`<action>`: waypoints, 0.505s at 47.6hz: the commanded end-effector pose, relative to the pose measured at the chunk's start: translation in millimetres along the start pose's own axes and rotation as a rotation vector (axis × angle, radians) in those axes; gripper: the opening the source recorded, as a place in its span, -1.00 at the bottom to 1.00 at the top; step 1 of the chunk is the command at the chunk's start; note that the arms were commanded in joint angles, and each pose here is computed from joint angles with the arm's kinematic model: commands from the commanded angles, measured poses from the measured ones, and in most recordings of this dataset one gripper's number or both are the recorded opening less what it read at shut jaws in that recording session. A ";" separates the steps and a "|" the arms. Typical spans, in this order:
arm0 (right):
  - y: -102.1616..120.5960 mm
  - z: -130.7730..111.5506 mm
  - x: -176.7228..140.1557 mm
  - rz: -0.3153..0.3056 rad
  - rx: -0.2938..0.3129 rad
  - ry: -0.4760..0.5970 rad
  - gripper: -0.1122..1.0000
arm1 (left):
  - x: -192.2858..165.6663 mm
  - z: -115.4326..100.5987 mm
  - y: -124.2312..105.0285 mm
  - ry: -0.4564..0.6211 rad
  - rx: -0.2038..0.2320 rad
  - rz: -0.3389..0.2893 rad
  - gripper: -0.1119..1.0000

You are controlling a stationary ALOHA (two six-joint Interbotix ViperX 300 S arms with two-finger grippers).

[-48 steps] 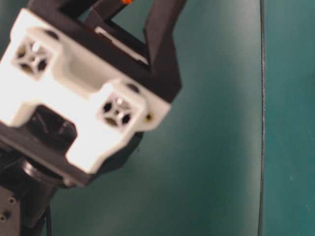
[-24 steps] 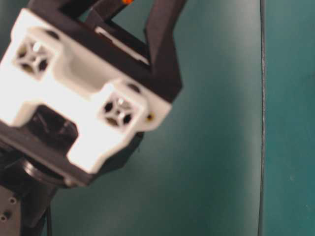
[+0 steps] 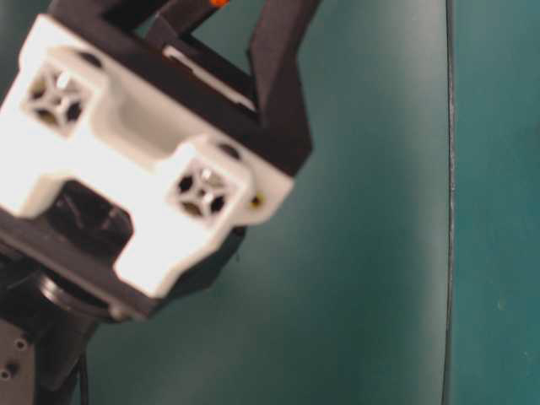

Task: Lift the orange cup with left arm.
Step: 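Hold the orange cup lifted in the left gripper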

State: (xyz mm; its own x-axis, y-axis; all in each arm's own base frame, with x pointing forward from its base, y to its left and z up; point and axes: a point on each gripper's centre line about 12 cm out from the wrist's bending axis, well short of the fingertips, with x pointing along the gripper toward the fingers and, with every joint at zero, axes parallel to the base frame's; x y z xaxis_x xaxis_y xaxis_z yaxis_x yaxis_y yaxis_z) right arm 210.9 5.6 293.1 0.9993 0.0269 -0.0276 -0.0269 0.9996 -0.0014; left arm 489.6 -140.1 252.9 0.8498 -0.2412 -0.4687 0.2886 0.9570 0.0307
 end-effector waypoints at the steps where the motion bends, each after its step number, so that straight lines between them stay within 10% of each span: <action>1: 0.3 13.6 1.8 0.002 -0.003 -0.035 -0.80 | -16.5 24.0 1.6 -0.069 0.001 0.004 0.35; 24: 0.3 13.1 1.9 0.002 -0.005 -0.028 -0.80 | -16.5 24.2 1.6 -0.070 0.001 0.004 0.35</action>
State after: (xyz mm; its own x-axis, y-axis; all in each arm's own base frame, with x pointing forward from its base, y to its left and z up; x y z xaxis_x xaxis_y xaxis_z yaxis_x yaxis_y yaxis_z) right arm 210.9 5.6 292.2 0.9990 0.0268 -0.0353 -0.0270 0.9996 -0.0030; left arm 489.7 -140.1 253.1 0.8505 -0.2414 -0.4673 0.2886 0.9570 0.0307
